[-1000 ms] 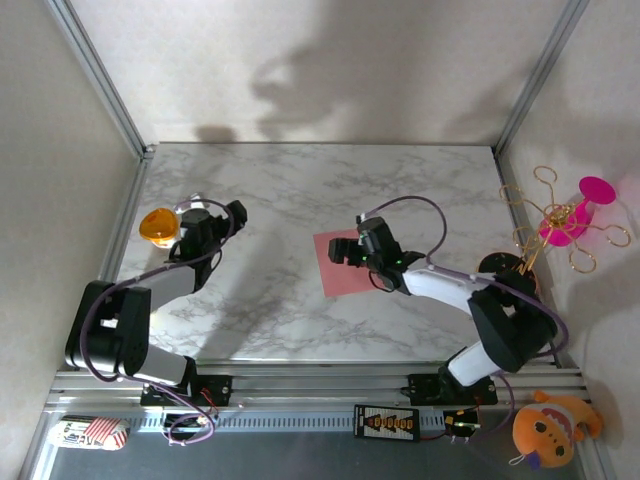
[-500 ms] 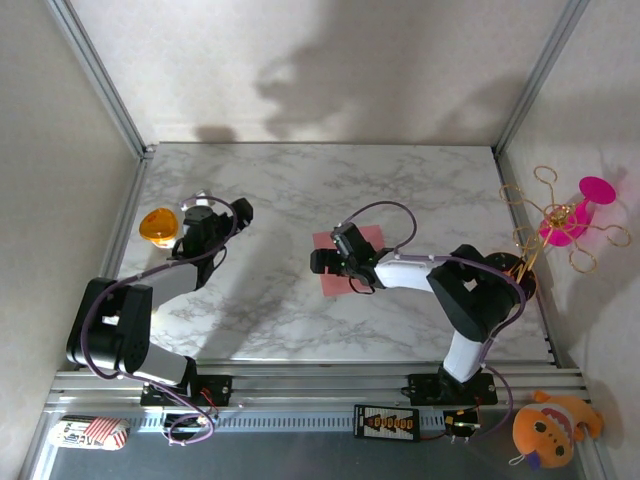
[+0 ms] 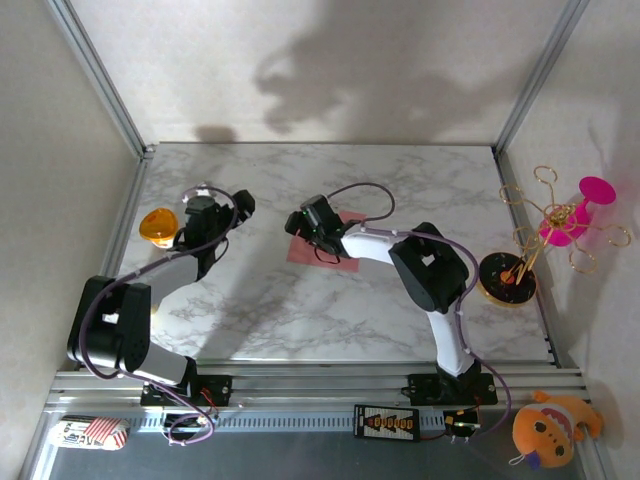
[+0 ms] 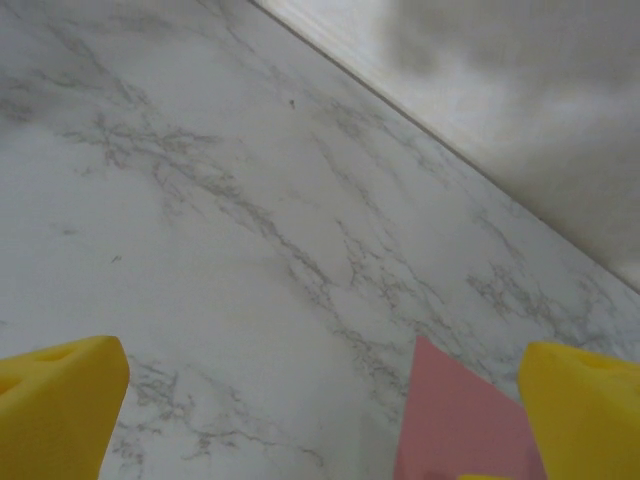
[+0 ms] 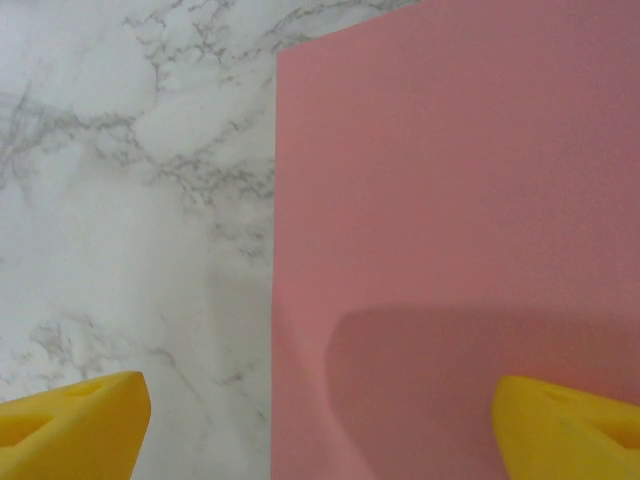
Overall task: Fold a paper plane with a square sheet of paper (pick it up from the middle)
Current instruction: Rotate the square sheet of paper at the center of the table, then first fold the square sheet of paper in half at the center of the table.
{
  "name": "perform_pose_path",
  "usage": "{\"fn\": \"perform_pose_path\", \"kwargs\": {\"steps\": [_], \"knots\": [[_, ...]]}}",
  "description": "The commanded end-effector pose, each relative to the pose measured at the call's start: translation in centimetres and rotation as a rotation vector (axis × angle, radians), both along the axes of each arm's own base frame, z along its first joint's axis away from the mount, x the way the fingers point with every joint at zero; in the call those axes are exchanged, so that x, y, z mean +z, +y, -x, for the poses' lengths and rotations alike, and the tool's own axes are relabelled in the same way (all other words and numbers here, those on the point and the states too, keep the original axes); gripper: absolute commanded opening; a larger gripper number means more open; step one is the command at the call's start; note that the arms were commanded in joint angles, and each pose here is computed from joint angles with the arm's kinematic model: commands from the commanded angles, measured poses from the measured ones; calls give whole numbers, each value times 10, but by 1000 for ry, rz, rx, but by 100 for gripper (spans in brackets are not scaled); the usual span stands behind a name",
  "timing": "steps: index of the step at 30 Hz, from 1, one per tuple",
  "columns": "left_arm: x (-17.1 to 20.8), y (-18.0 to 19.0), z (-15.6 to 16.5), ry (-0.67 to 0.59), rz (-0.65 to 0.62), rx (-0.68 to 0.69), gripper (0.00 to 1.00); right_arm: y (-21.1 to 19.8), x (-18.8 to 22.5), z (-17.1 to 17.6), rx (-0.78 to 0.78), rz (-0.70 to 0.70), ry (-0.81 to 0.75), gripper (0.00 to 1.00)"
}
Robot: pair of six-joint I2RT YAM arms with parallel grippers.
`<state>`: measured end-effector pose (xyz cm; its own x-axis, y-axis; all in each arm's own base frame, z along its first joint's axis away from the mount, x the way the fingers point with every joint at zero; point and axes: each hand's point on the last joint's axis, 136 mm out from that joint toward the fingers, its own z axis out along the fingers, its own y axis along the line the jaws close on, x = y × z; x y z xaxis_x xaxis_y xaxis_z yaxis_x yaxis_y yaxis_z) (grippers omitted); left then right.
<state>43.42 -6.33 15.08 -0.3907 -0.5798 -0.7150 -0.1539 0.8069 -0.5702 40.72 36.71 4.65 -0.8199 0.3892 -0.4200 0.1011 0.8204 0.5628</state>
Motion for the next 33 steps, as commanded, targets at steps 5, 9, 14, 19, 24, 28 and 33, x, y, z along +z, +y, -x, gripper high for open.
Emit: {"fn": "perform_pose_path", "kwargs": {"steps": [5,9,14,19,24,28,33], "knots": [[-6,-12,5,85,-4,-61,99,-12,53,-10,-34,-19,-77,91],[-13,-36,11,140,-12,-155,99,-56,56,-12,-25,-3,-92,91],[-38,-69,17,277,-68,-254,98,-109,45,-7,-44,73,-78,90],[-60,-109,19,374,-181,-312,98,-151,46,-3,-90,166,-95,90],[-77,-156,18,431,-325,-377,99,-185,60,-1,-149,246,-135,92],[-88,-177,11,482,-475,-408,100,-203,74,0,-126,330,-182,97],[-99,-205,2,541,-535,-478,99,-228,91,4,-138,374,-243,99]]}}
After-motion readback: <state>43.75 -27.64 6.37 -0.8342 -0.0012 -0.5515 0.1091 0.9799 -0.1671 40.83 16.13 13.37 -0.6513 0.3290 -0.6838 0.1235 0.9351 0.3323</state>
